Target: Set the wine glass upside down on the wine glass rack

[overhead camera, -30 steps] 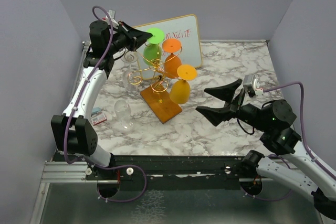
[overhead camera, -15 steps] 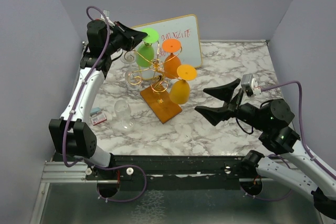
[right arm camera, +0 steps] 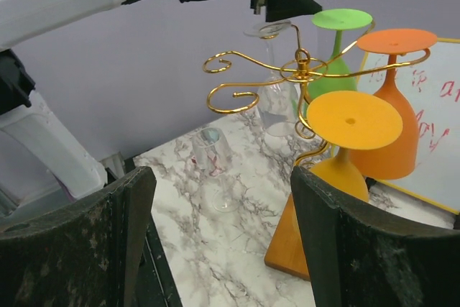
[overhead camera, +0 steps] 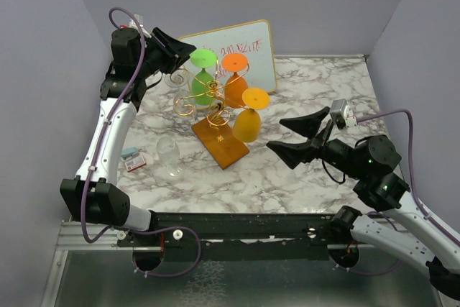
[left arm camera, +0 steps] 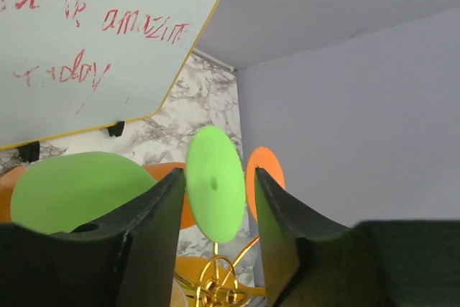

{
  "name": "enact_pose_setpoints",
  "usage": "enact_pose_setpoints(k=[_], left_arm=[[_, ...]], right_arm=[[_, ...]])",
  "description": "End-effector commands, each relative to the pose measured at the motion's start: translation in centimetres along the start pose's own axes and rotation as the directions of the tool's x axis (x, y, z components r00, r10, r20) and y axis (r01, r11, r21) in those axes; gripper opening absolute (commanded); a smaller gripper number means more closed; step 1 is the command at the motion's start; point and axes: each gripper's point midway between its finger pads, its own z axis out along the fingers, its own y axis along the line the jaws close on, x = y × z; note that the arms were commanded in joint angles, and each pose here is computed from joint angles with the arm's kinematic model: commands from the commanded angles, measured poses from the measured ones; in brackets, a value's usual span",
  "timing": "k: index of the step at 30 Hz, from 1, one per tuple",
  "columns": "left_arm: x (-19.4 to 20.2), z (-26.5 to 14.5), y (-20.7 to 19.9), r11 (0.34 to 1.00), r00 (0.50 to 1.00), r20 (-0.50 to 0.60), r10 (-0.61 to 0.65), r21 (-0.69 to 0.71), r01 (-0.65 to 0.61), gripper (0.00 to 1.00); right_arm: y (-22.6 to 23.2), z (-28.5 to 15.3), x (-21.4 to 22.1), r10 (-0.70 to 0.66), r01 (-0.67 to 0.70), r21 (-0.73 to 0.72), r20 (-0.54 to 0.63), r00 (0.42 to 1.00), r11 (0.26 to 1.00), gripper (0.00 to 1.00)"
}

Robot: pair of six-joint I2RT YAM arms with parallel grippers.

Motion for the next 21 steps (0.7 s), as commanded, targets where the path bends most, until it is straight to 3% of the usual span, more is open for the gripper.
enact_pose_setpoints(k=[1, 6, 13, 16, 21], left_arm=[[-1.5, -2.8, -0.9, 0.993, 0.990, 0.083, 0.111, -0.051, -0.107, 0.51], [-2.1, -5.1, -0.7, 0.976, 0.971, 0.134, 0.200, -0.111, -0.186, 0.66], [-2.2, -9.4, -1.3, 0.914, 0.903, 0.172, 0.393, -0.176, -0.365, 0.76], [-1.8, -11.9, -0.8, 0.871, 0.860, 0.179, 0.478, -0.221, -0.439, 0.81], [1.4, -14.7, 0.4, 0.793, 0.795, 0.091, 0.600, -0.203, -0.575, 0.97]], right_arm=[[-1.8, 0.0, 0.0, 0.028, -0.028, 0.114, 0.002, 1.000, 0.993, 0.81], [-4.5, -0.4, 1.4, 0.074, -0.053, 0.275, -0.066, 0.995, 0.960, 0.81], [-8.8, -3.3, 2.3, 0.159, -0.105, 0.553, -0.050, 0.986, 0.826, 0.81], [-11.2, -6.3, 3.0, 0.198, -0.116, 0.718, -0.030, 0.980, 0.686, 0.80], [-15.2, -13.4, 5.2, 0.226, -0.051, 0.949, -0.022, 0.974, 0.311, 0.79]])
